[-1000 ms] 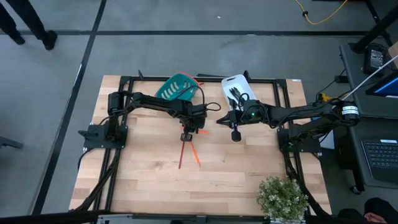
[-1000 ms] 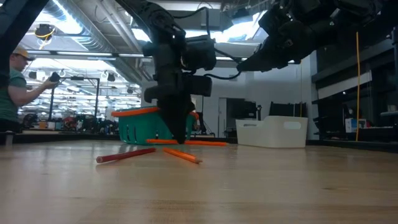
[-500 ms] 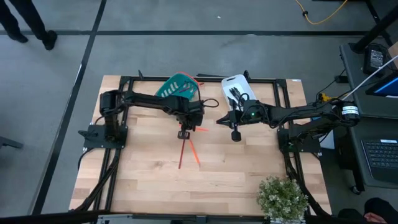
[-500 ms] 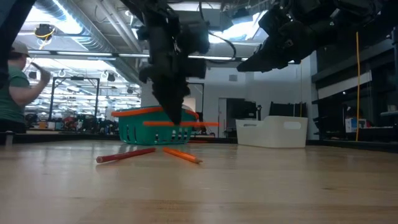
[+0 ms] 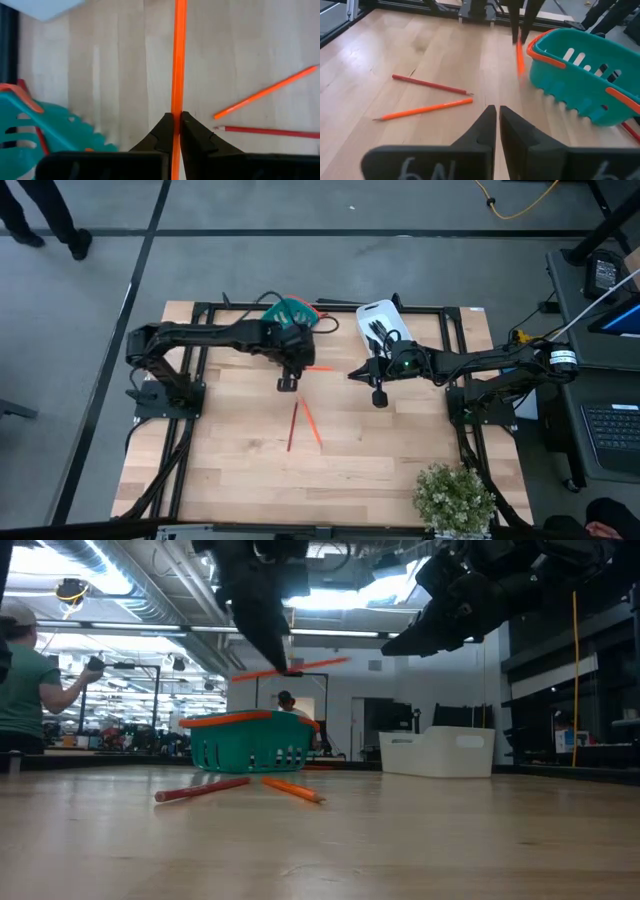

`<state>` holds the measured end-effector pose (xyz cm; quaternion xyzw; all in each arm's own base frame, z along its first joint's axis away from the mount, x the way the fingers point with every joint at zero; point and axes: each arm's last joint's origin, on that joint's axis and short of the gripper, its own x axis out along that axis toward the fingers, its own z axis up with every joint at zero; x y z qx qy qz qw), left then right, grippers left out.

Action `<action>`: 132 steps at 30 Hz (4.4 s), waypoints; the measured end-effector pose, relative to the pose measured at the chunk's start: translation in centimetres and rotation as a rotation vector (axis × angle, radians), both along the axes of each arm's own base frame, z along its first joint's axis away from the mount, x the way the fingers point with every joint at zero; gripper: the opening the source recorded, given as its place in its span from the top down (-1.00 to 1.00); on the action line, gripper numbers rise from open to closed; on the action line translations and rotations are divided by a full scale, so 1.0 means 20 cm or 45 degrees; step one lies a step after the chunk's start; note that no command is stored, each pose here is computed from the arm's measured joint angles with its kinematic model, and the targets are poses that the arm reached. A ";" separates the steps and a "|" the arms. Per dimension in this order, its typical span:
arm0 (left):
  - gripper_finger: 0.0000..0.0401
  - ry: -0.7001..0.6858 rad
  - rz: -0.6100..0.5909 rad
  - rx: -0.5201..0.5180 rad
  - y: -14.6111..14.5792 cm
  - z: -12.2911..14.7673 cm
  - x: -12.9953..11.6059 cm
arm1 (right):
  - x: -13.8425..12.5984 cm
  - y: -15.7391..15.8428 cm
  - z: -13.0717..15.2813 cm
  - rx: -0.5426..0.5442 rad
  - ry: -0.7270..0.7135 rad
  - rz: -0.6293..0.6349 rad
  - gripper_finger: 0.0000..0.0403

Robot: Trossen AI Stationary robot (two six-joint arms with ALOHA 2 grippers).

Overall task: Sort pens & pencils
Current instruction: Put the orange pencil into the blue bin

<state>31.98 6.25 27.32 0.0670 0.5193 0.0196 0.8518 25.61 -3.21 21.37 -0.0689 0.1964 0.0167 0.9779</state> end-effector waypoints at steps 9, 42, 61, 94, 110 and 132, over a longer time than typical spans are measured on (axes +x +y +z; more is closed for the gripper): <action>0.92 0.012 0.068 0.114 0.00 0.07 -0.07 | 0.00 0.00 0.00 0.010 0.006 -0.004 0.87; 0.92 0.125 0.513 0.293 0.38 0.07 -0.22 | 0.00 0.00 0.00 0.011 0.009 -0.004 0.87; 0.92 0.095 0.581 0.199 0.47 0.05 -0.25 | 0.00 0.00 0.00 0.012 0.009 -0.004 0.87; 0.92 0.149 0.566 -0.149 0.70 -0.13 -0.29 | 0.00 0.00 -0.01 0.012 0.014 -0.005 0.87; 0.92 0.145 0.524 -0.220 0.67 -0.25 -0.30 | 0.00 0.00 0.00 0.014 0.006 -0.005 0.87; 0.79 0.151 0.604 -0.230 0.67 -0.26 -0.31 | 0.00 0.00 0.00 0.015 0.006 -0.006 0.87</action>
